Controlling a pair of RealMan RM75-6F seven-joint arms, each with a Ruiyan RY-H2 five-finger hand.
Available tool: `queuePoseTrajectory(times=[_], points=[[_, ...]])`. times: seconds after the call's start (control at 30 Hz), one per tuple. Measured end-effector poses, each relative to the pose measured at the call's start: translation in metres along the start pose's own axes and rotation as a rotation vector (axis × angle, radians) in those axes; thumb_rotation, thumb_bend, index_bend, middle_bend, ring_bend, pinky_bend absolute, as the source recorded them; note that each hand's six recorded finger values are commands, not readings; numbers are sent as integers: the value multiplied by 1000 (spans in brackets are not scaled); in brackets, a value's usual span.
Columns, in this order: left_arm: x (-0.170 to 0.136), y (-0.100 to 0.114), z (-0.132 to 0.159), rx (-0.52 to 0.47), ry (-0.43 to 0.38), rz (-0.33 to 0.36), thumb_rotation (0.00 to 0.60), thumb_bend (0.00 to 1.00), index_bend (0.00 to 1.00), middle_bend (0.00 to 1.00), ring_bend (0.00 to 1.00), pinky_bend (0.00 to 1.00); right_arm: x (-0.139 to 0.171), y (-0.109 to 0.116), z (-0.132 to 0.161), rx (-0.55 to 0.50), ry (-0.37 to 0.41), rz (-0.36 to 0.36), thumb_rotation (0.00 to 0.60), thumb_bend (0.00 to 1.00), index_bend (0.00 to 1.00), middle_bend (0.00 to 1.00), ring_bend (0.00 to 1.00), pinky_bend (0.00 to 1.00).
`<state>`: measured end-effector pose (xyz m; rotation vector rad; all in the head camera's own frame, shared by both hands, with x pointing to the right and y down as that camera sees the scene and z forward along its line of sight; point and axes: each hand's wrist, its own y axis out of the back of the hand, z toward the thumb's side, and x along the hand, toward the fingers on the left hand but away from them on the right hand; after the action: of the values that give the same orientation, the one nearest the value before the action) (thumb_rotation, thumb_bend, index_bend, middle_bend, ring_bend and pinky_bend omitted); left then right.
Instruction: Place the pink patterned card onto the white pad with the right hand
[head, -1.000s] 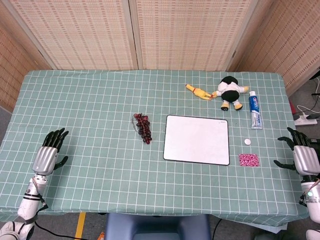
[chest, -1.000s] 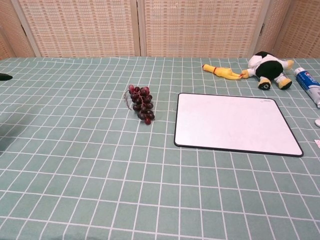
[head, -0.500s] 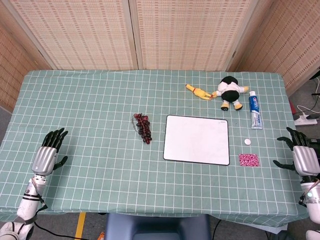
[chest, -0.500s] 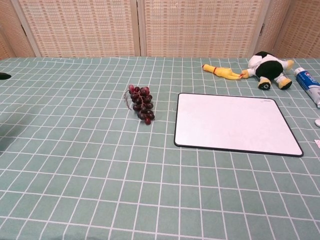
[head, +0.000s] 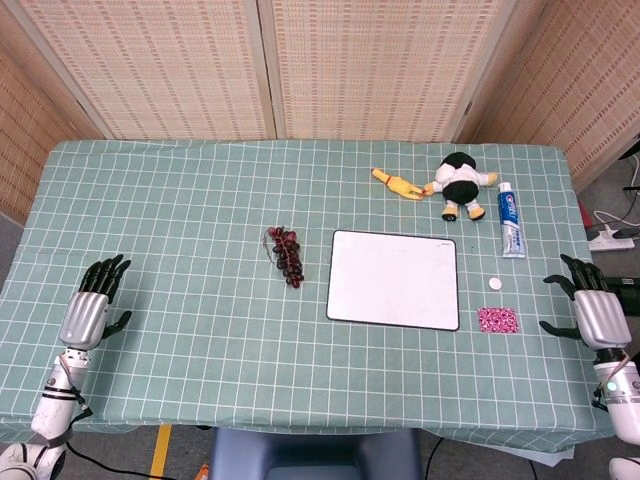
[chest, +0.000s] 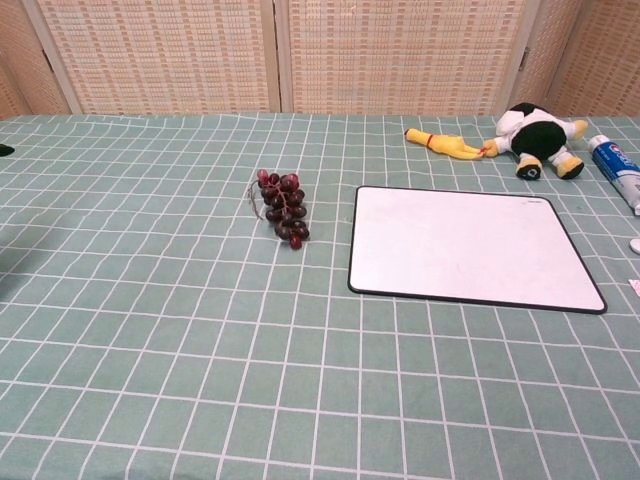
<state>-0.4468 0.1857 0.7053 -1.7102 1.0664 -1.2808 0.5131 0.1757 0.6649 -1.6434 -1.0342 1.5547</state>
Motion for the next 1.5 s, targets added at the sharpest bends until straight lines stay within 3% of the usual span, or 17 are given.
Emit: queuePoseTrajectory(times=[0.37,0.57,0.8,1.1,1.3,1.4,1.5], points=[[2,-3,5,-4,-13,-15,600,243,0,0,0,0,0,-16,15,135,25,91,600,177,287,12,0,0],[1,-3,4,-9,-13,-19,600,243,0,0,0,0,-1,-18,31,136,44,126,600,0,210,8,0,0],[1,-3,5,-7,-14,-18,600,243,0,0,0,0,0,-23,30,141,21,166,476,0,132,0,0,0],[1,-4,5,-5,-14,-22,600,242,0,0,0,0,0,-39,32,197,18,223,441,0,188,0,0,0],[1,-4,5,-11,-11,-22,600,243,0,0,0,0,0,-39,35,218,28,230,458,77,210,0,0,0],[1,-3,4,-13,-9,-22,600,243,0,0,0,0,-1,-40,36,255,36,249,567,147,213,0,0,0],[1,-3,4,-14,-8,-22,600,243,0,0,0,0,-1,-41,38,290,40,268,600,196,217,0,0,0]])
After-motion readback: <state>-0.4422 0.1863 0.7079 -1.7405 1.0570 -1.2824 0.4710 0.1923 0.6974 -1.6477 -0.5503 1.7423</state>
